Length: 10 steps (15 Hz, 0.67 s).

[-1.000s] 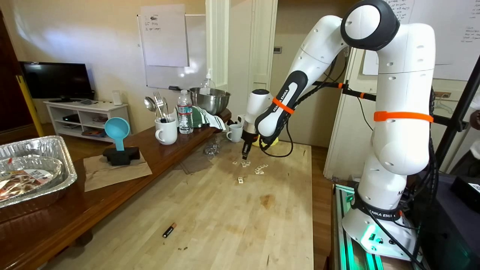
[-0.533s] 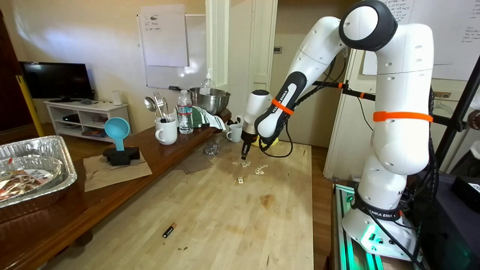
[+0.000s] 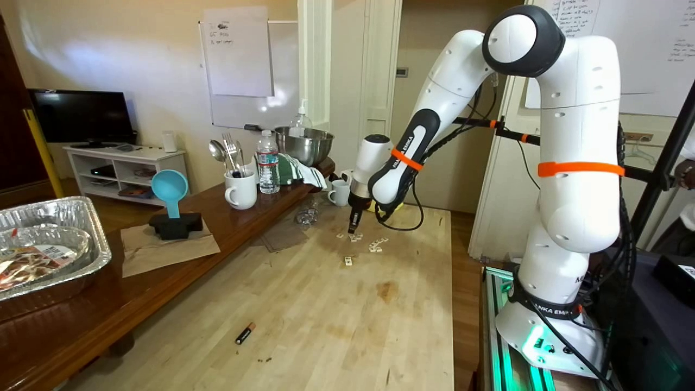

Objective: Use the tile letters to spell the word hey

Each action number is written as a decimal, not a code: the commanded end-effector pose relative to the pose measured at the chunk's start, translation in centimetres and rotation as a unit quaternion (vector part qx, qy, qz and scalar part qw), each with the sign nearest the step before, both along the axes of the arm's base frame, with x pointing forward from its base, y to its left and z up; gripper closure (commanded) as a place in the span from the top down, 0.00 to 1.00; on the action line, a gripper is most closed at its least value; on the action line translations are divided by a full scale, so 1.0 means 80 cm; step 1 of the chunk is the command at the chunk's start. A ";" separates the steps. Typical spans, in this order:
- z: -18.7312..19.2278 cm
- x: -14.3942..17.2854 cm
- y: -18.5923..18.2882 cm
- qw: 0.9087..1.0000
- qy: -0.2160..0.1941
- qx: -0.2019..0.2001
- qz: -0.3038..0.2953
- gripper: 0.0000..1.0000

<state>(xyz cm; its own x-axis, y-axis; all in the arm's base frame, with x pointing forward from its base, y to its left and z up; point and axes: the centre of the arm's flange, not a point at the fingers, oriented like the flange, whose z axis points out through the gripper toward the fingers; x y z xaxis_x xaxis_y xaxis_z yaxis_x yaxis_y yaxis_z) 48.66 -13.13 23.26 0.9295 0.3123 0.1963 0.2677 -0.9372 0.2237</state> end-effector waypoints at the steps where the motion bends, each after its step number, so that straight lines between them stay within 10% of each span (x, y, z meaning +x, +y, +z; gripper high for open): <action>1: -0.015 0.006 -0.010 1.000 -0.005 -0.001 0.030 0.00; 10: -0.026 0.001 -0.013 0.997 0.008 -0.009 0.081 0.00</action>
<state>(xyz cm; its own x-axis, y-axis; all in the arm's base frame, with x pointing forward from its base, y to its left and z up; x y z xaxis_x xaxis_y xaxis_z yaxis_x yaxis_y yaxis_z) 48.61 -13.41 22.00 0.8931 0.4167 0.1698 0.3749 -0.8978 0.2312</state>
